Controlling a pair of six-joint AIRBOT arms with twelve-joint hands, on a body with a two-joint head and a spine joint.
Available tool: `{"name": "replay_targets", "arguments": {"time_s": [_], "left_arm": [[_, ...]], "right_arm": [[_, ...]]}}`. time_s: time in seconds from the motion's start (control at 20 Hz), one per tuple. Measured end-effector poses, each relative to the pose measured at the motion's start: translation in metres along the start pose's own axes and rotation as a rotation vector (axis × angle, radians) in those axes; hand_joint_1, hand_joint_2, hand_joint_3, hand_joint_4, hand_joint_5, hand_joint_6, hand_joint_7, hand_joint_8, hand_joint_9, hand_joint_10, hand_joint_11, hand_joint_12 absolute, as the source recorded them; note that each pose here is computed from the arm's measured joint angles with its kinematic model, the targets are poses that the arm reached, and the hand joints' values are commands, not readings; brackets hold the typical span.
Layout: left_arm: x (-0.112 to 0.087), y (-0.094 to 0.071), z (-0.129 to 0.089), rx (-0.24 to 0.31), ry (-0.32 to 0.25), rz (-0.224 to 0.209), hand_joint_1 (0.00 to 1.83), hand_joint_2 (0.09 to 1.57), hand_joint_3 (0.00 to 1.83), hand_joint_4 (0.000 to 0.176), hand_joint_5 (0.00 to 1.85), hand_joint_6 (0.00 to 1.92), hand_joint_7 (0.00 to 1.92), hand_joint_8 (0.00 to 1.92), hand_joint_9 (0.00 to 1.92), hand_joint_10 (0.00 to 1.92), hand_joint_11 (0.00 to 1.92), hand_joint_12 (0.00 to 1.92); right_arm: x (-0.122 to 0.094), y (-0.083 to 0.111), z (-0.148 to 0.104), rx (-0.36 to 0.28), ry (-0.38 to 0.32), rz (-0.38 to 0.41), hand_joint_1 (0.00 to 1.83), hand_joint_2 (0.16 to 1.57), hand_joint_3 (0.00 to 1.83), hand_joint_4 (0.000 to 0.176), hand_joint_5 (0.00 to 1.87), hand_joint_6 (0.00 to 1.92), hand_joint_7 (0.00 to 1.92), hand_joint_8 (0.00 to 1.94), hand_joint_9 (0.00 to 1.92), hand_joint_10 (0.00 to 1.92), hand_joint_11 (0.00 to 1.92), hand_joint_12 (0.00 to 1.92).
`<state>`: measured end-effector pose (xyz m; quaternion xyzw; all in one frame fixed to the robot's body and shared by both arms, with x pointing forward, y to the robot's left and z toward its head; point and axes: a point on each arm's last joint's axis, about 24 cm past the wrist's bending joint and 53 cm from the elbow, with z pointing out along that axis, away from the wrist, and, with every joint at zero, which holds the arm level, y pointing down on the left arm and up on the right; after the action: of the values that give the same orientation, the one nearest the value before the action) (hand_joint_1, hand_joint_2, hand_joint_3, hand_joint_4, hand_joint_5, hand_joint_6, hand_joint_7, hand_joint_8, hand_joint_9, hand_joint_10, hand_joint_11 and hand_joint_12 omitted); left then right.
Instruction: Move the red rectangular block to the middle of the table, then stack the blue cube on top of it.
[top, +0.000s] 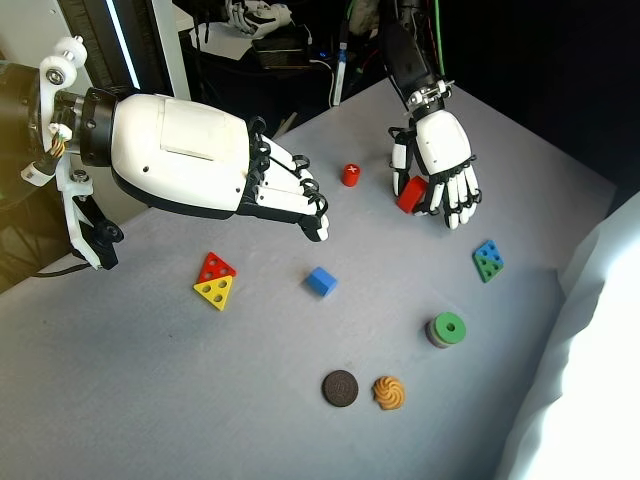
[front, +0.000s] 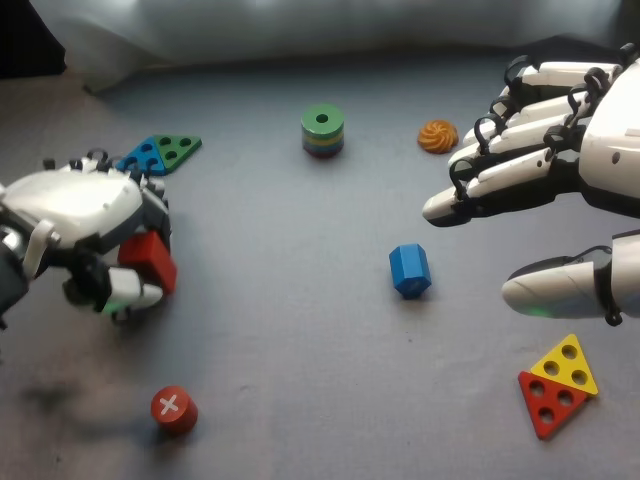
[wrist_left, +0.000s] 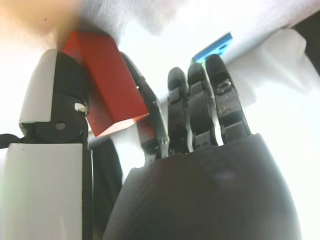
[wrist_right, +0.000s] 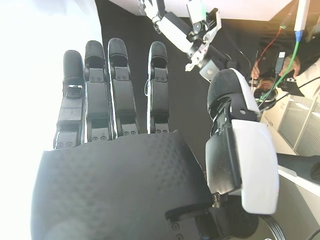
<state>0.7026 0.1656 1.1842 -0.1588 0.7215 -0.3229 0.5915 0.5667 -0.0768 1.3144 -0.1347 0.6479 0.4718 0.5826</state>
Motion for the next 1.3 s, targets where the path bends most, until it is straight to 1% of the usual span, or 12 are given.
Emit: {"name": "replay_targets", "arguments": {"time_s": [0.15, 0.2, 0.4, 0.5, 0.6, 0.7, 0.75, 0.85, 1.1, 1.15, 1.25, 1.3], "left_arm": [[-0.005, -0.015, 0.001, 0.009, -0.006, -0.023, 1.06, 1.16, 0.0, 0.0, 0.9, 1.1, 0.27, 0.0, 0.17, 0.0, 0.0, 0.53], [-0.006, -0.02, 0.001, 0.013, -0.007, -0.037, 1.05, 1.16, 0.0, 0.007, 0.89, 1.12, 0.26, 0.0, 0.16, 0.0, 0.0, 0.52], [-0.007, -0.043, -0.002, 0.032, -0.007, -0.073, 1.05, 1.16, 0.0, 0.0, 0.89, 1.12, 0.26, 0.01, 0.16, 0.0, 0.0, 0.5], [-0.007, -0.056, -0.004, 0.039, -0.001, -0.091, 1.05, 1.16, 0.0, 0.0, 0.9, 1.11, 0.25, 0.0, 0.15, 0.0, 0.0, 0.49], [-0.004, -0.067, -0.005, 0.049, 0.002, -0.097, 1.05, 1.16, 0.0, 0.0, 0.9, 1.11, 0.25, 0.0, 0.15, 0.0, 0.0, 0.49], [0.005, -0.074, -0.006, 0.055, 0.011, -0.104, 1.05, 1.16, 0.0, 0.008, 0.89, 1.12, 0.25, 0.0, 0.15, 0.0, 0.0, 0.5], [0.01, -0.078, -0.007, 0.058, 0.023, -0.114, 1.06, 1.16, 0.0, 0.0, 0.9, 1.1, 0.25, 0.0, 0.15, 0.0, 0.0, 0.5], [0.018, -0.084, -0.007, 0.065, 0.034, -0.12, 1.06, 1.16, 0.0, 0.0, 0.9, 1.1, 0.25, 0.0, 0.16, 0.0, 0.0, 0.51], [0.026, -0.088, -0.006, 0.07, 0.043, -0.12, 1.06, 1.16, 0.0, 0.0, 0.9, 1.11, 0.24, 0.0, 0.15, 0.0, 0.0, 0.49], [0.028, -0.086, -0.005, 0.066, 0.04, -0.111, 1.06, 1.16, 0.0, 0.0, 0.91, 1.09, 0.25, 0.0, 0.16, 0.0, 0.0, 0.5], [0.037, -0.088, -0.005, 0.072, 0.058, -0.106, 1.06, 1.15, 0.0, 0.0, 0.91, 1.09, 0.24, 0.0, 0.15, 0.0, 0.0, 0.49], [0.039, -0.09, -0.003, 0.077, 0.06, -0.1, 1.08, 1.15, 0.0, 0.0, 0.92, 1.08, 0.24, 0.0, 0.15, 0.0, 0.0, 0.49]], "right_arm": [[0.0, 0.0, 0.0, 0.0, 0.0, 0.0, 0.1, 1.23, 0.0, 0.0, 0.46, 0.0, 0.43, 0.0, 0.38, 0.0, 0.0, 0.82], [0.0, 0.0, 0.0, 0.0, 0.0, 0.0, 0.08, 1.23, 0.0, 0.0, 0.46, 0.0, 0.43, 0.0, 0.38, 0.0, 0.0, 0.82], [0.0, 0.0, 0.0, 0.0, 0.0, 0.0, 0.08, 1.23, 0.0, 0.0, 0.47, 0.0, 0.44, 0.0, 0.38, 0.0, 0.0, 0.82], [0.001, -0.001, -0.001, 0.015, -0.001, 0.03, 0.09, 1.23, 0.0, 0.0, 0.46, 0.0, 0.43, 0.0, 0.39, 0.0, 0.0, 0.83], [0.003, -0.004, -0.001, 0.057, 0.01, 0.019, 0.08, 1.23, 0.0, 0.0, 0.47, 0.0, 0.44, 0.0, 0.4, 0.0, 0.0, 0.84], [0.005, -0.01, -0.003, 0.088, 0.021, 0.032, 0.08, 1.24, 0.0, 0.0, 0.47, 0.0, 0.44, 0.0, 0.4, 0.0, 0.0, 0.84], [0.008, -0.015, -0.005, 0.111, 0.038, 0.03, 0.08, 1.24, 0.0, 0.0, 0.46, 0.0, 0.44, 0.0, 0.4, 0.0, 0.0, 0.84], [0.016, -0.023, -0.007, 0.15, 0.072, 0.015, 0.08, 1.24, 0.0, 0.0, 0.46, 0.0, 0.44, 0.0, 0.39, 0.0, 0.0, 0.84], [0.02, -0.027, -0.008, 0.171, 0.096, -0.025, 0.09, 1.23, 0.0, 0.0, 0.46, 0.0, 0.45, 0.0, 0.4, 0.0, 0.0, 0.85], [0.03, -0.032, -0.007, 0.199, 0.135, -0.021, 0.08, 1.24, 0.0, 0.0, 0.45, 0.0, 0.44, 0.0, 0.4, 0.0, 0.0, 0.84], [0.077, -0.049, -0.01, 0.264, 0.279, -0.01, 0.08, 1.24, 0.0, 0.0, 0.45, 0.0, 0.44, 0.0, 0.39, 0.0, 0.0, 0.83], [0.089, -0.059, -0.017, 0.3, 0.321, -0.012, 0.07, 1.24, 0.0, 0.0, 0.45, 0.0, 0.43, 0.0, 0.39, 0.0, 0.0, 0.83]]}}
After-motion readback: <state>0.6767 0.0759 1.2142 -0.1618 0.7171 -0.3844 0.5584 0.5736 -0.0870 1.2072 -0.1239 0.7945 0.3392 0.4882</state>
